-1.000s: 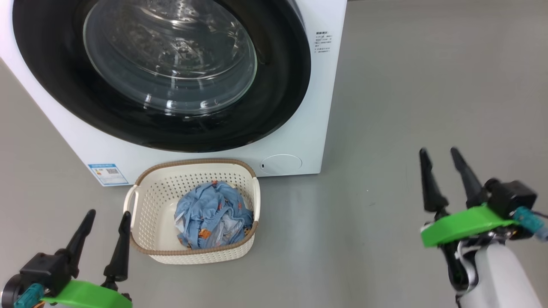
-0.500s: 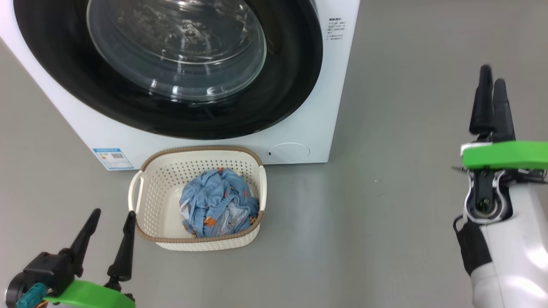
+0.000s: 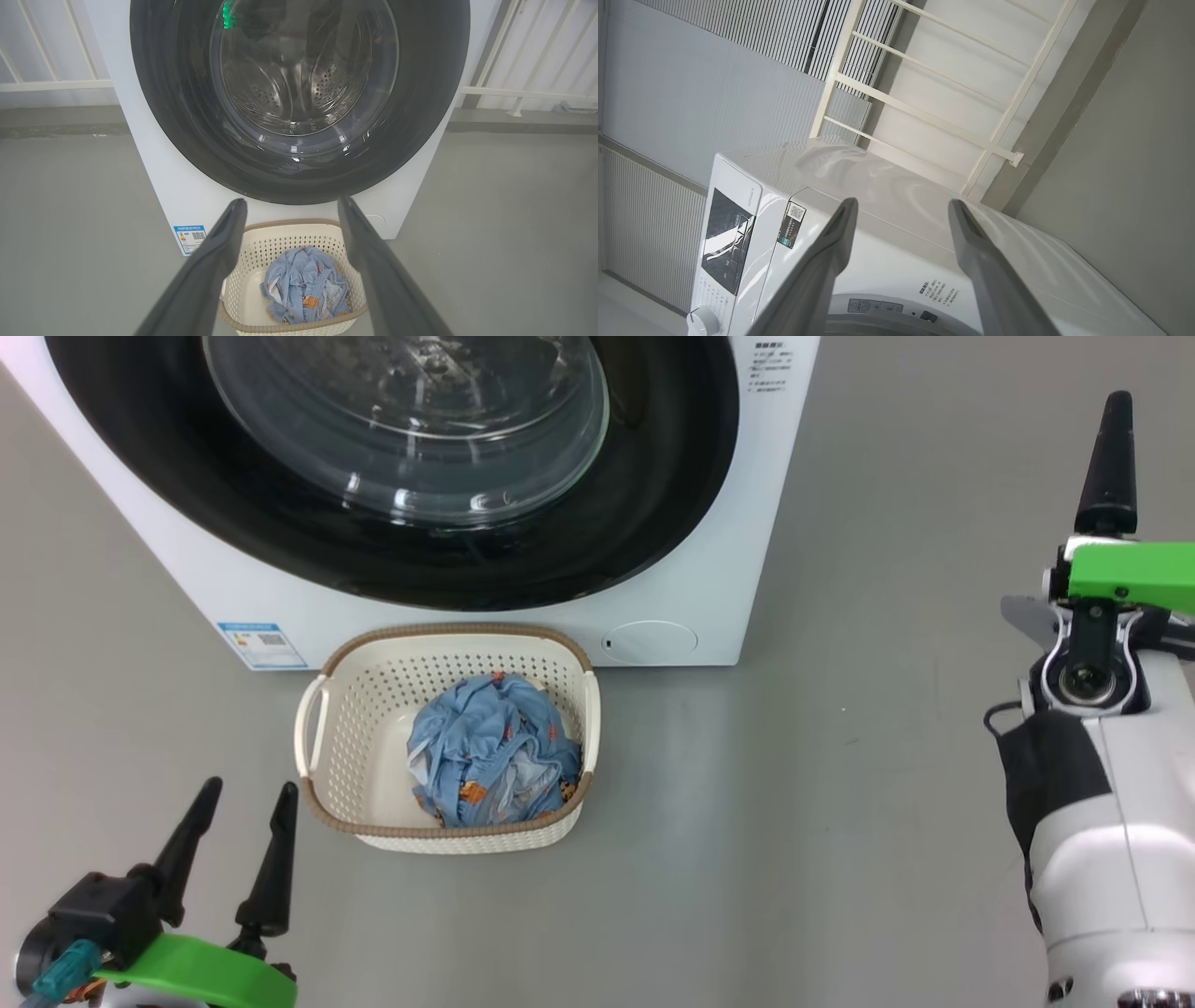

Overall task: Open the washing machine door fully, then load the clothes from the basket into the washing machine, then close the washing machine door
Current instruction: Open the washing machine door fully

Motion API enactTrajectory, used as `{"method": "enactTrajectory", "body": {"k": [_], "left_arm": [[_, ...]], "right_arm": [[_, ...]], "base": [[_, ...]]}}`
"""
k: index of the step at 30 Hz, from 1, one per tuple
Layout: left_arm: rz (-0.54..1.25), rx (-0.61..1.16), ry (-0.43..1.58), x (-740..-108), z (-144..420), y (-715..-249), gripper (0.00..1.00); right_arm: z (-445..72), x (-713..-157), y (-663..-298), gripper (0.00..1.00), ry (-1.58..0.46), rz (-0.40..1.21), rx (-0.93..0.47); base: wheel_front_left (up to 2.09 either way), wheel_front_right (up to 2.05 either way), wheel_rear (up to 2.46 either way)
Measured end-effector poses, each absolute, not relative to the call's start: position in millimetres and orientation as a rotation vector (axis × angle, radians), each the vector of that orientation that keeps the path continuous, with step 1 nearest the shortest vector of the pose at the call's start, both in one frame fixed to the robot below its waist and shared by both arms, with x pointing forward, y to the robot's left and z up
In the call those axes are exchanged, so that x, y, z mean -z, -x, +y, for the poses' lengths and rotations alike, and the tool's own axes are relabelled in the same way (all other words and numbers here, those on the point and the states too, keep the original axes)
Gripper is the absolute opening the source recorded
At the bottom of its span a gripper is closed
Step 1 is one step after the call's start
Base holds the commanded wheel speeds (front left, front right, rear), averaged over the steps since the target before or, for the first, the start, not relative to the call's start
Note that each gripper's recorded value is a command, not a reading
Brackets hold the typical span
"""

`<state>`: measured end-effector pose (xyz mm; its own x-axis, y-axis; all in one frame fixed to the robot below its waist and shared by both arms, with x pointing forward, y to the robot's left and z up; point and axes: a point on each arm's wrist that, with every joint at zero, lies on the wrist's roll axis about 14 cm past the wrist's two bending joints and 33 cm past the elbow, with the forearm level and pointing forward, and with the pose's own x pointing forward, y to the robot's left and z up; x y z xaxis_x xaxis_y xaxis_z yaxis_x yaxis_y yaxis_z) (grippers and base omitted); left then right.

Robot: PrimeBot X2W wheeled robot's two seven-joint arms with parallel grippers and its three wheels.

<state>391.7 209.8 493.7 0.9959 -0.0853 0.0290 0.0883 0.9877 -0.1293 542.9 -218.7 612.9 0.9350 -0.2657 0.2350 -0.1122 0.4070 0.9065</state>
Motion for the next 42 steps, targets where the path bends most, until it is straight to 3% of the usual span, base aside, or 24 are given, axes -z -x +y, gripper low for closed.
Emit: {"method": "enactTrajectory", "body": {"k": [5,6,7,9,26,42], "left_arm": [[-0.009,0.082,0.147,-488.8,210.3,-392.9,1.00],[-0.014,0.083,0.146,-490.2,210.5,-396.0,1.00],[-0.013,0.083,0.146,-489.9,210.6,-396.9,1.00],[-0.010,0.080,0.151,-488.5,211.1,-398.1,1.00],[0.018,0.076,0.159,-477.7,213.1,-409.0,1.00],[0.036,0.065,0.160,-469.4,218.0,-419.7,1.00]], "right_arm": [[-212.3,-596.2,-560.5,1.00,-1.264,-0.294,0.128],[-206.5,-590.9,-567.7,0.49,-1.298,-0.256,0.127],[-204.3,-588.6,-570.9,0.49,-1.313,-0.241,0.129],[-200.0,-583.2,-577.0,0.02,-1.332,-0.202,0.131],[-166.4,-586.9,-620.5,0.00,-1.290,0.091,-0.029],[-133.4,-586.7,-651.6,0.00,-1.210,0.259,-0.126]], "base": [[0.00,0.00,0.00],[0.00,0.00,0.00],[0.00,0.00,0.00],[0.00,0.00,0.00],[0.00,0.00,0.00],[0.00,0.00,0.00]]}}
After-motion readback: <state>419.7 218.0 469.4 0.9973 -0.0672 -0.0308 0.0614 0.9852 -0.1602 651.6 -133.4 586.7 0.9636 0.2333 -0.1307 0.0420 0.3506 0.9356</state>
